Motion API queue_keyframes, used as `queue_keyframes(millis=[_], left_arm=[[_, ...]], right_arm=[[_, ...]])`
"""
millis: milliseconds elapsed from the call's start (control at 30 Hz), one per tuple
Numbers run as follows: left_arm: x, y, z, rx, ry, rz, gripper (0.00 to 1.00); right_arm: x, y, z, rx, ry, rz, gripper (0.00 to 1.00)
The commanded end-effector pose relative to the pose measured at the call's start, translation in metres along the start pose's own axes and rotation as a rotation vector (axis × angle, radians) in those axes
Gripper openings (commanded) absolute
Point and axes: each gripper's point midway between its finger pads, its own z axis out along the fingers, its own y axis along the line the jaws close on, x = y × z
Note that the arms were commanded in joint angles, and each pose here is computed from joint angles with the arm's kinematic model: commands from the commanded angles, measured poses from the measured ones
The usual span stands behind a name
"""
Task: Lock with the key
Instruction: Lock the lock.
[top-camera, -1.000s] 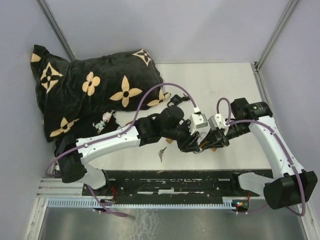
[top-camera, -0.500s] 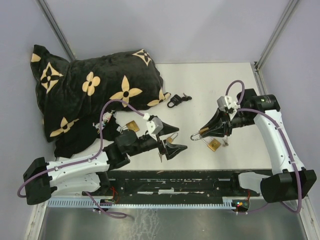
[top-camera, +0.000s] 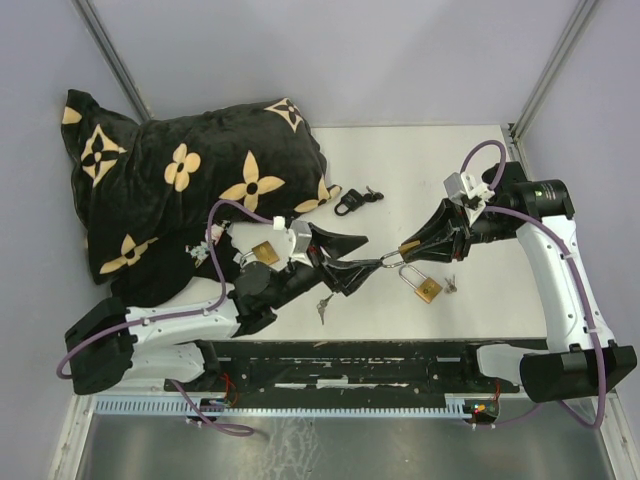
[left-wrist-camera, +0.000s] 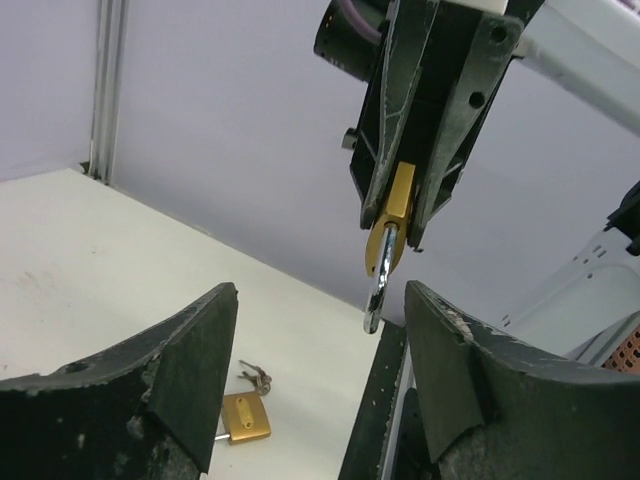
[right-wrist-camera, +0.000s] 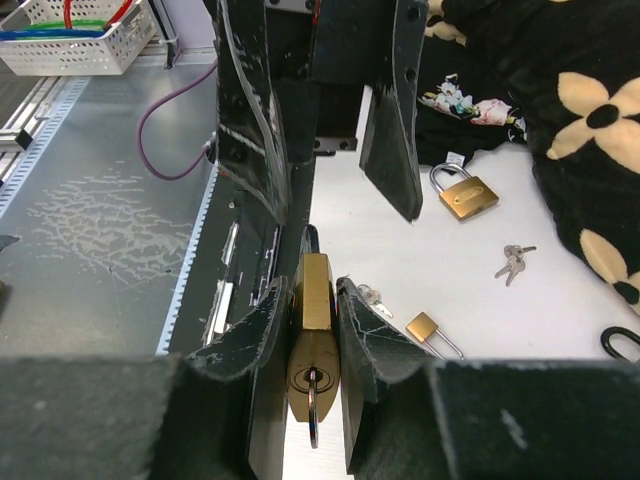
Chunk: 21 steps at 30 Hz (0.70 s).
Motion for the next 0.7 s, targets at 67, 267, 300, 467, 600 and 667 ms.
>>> queue_keyframes(millis=[67, 267, 300, 467, 600, 667], left_arm=[[-0.024, -0.026, 0.022, 0.124, -0.092, -0.074, 0.69], [-0.01, -0.035, 0.023, 0.189, -0.071, -0.132, 0.62], [-0.007, -0.035, 0.023, 0.19, -0.065, -0.132, 0.59], [0.006, -0.029, 0.025, 0.167, -0.028, -0.125, 0.51], [0.008, -0.027, 0.025, 0.167, -0.03, -0.111, 0.38], [0.007, -0.029, 0.026, 0.18, -0.03, -0.085, 0.22]], right_arm=[[-0.024, 0.029, 0.001, -0.022, -0.08, 0.119, 0.02], [-0.023, 0.028, 0.0, -0.017, -0.081, 0.117, 0.02], [-0.023, 0.028, 0.0, -0.017, -0.081, 0.117, 0.02], [-0.022, 0.028, 0.0, -0.014, -0.082, 0.117, 0.02], [-0.02, 0.027, 0.0, -0.015, -0.082, 0.122, 0.02], [-0.017, 0.027, 0.0, -0.016, -0.081, 0.126, 0.02]])
